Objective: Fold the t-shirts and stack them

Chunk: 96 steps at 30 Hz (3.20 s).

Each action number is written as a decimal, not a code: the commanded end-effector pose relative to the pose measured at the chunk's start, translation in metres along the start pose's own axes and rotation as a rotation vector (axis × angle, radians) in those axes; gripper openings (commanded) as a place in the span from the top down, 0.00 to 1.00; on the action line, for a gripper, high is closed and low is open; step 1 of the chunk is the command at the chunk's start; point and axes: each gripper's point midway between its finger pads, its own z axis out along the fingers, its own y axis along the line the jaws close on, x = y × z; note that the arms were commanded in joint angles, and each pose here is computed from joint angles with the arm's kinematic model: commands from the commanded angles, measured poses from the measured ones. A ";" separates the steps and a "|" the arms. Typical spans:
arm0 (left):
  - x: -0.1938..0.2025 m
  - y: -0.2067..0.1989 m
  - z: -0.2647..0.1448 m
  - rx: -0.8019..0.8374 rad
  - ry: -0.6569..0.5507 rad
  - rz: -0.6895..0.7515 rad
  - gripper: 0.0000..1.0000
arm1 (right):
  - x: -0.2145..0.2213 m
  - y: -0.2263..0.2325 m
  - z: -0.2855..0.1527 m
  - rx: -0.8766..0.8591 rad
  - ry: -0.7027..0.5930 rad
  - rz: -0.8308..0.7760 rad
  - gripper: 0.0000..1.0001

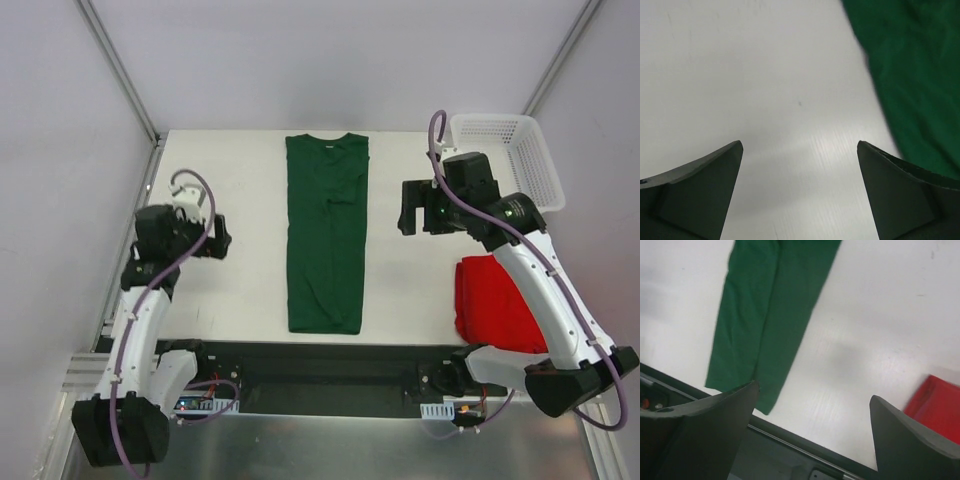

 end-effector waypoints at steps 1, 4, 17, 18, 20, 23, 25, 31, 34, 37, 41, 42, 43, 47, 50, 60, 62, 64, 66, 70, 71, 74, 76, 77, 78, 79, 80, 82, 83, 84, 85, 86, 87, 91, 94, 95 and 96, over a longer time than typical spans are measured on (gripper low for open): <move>0.033 0.020 0.013 -0.129 -0.205 0.090 0.01 | 0.020 -0.036 -0.026 0.154 -0.013 -0.041 0.04; 0.076 0.034 0.038 -0.172 -0.116 0.002 0.01 | 0.031 -0.043 -0.035 0.180 0.014 -0.049 0.04; 0.102 0.026 0.099 -0.012 -0.170 0.032 0.01 | 0.058 -0.054 -0.047 0.238 0.087 -0.009 0.04; 0.103 0.024 0.101 0.003 -0.200 0.054 0.01 | 0.059 -0.054 -0.045 0.231 0.087 -0.005 0.04; 0.108 0.021 0.098 0.011 -0.208 0.065 0.01 | 0.063 -0.053 -0.040 0.226 0.099 0.001 0.04; 0.106 0.019 0.081 -0.030 -0.351 0.106 0.01 | 0.066 -0.049 -0.032 0.216 0.113 0.033 0.04; 0.109 0.016 0.073 -0.038 -0.398 0.117 0.01 | 0.064 -0.045 -0.028 0.200 0.108 0.043 0.04; 0.115 0.040 0.097 -0.128 -0.249 0.017 0.01 | 0.060 -0.039 -0.020 0.173 0.119 0.046 0.04; 0.113 0.032 0.095 -0.085 -0.258 0.043 0.01 | 0.059 -0.034 -0.010 0.154 0.131 0.038 0.04; 0.113 0.032 0.095 -0.086 -0.259 0.040 0.01 | 0.059 -0.027 0.002 0.116 0.146 0.017 0.04; 0.113 0.032 0.095 -0.085 -0.261 0.038 0.01 | 0.054 -0.029 0.012 0.122 0.174 -0.059 0.04; 0.114 0.034 0.096 -0.092 -0.248 0.035 0.01 | 0.054 -0.030 0.013 0.132 0.186 -0.071 0.04; 0.111 0.034 0.095 -0.096 -0.267 0.038 0.01 | 0.052 -0.032 0.014 0.150 0.199 -0.089 0.04; 0.112 0.034 0.095 -0.095 -0.261 0.036 0.01 | 0.058 -0.037 0.017 0.175 0.221 -0.119 0.04; 0.111 0.034 0.095 -0.095 -0.261 0.036 0.01 | 0.060 -0.039 0.018 0.183 0.196 -0.132 0.04; 0.112 0.034 0.095 -0.094 -0.258 0.035 0.01 | 0.048 -0.023 0.015 0.092 0.006 -0.057 0.04; 0.112 0.034 0.095 -0.094 -0.258 0.037 0.01 | 0.047 -0.023 0.013 0.089 -0.013 -0.052 0.04; 0.112 0.034 0.095 -0.094 -0.258 0.035 0.01 | 0.047 -0.026 0.008 0.100 -0.018 -0.052 0.04; 0.112 0.034 0.095 -0.094 -0.259 0.036 0.01 | 0.049 -0.027 0.006 0.109 -0.019 -0.054 0.04; 0.112 0.034 0.095 -0.095 -0.259 0.037 0.01 | 0.052 -0.033 0.007 0.132 -0.032 -0.038 0.04; 0.113 0.034 0.096 -0.094 -0.257 0.035 0.01 | 0.053 -0.032 0.009 0.128 -0.033 -0.037 0.04; 0.113 0.034 0.096 -0.095 -0.257 0.035 0.01 | 0.050 -0.030 0.008 0.117 -0.032 -0.040 0.04; 0.113 0.034 0.096 -0.095 -0.257 0.035 0.01 | 0.049 -0.030 0.008 0.121 -0.022 -0.048 0.04; 0.112 0.034 0.095 -0.095 -0.258 0.037 0.01 | 0.049 -0.030 0.010 0.124 -0.004 -0.053 0.04; 0.112 0.034 0.096 -0.096 -0.257 0.033 0.01 | 0.046 -0.029 0.007 0.121 0.004 -0.061 0.04; 0.113 0.034 0.096 -0.095 -0.255 0.035 0.01 | 0.046 -0.027 0.008 0.111 0.018 -0.075 0.04; 0.112 0.039 0.096 -0.124 -0.257 0.022 0.01 | 0.046 -0.025 0.009 0.101 0.031 -0.087 0.04; 0.113 0.061 0.095 -0.248 -0.152 -0.069 0.01 | 0.048 -0.020 0.017 0.082 0.077 -0.102 0.04; 0.099 0.070 0.089 -0.311 -0.112 -0.132 0.01 | 0.050 -0.020 0.020 0.083 0.093 -0.104 0.04; 0.081 0.077 0.081 -0.361 0.022 -0.182 0.01 | 0.053 -0.019 0.028 0.084 0.122 -0.106 0.04; 0.063 0.078 0.077 -0.384 0.030 -0.195 0.01 | 0.056 -0.016 0.032 0.064 0.145 -0.107 0.04; 0.051 0.071 0.073 -0.354 0.060 -0.195 0.01 | 0.058 -0.013 0.037 0.052 0.164 -0.109 0.04; 0.004 0.060 0.067 -0.297 0.001 -0.189 0.01 | 0.059 -0.011 0.040 0.041 0.178 -0.106 0.04; -0.027 0.013 0.038 -0.151 0.079 -0.441 0.01 | 0.063 0.004 0.056 -0.025 0.239 -0.100 0.04; -0.058 -0.037 0.029 0.133 0.112 -0.483 0.01 | 0.056 0.015 0.057 -0.089 0.236 -0.087 0.04; -0.033 -0.054 0.033 0.182 0.286 -0.539 0.01 | 0.051 0.020 0.055 -0.121 0.228 -0.072 0.04; -0.057 -0.052 0.025 0.149 0.301 -0.520 0.01 | 0.046 0.018 0.052 -0.144 0.221 -0.030 0.04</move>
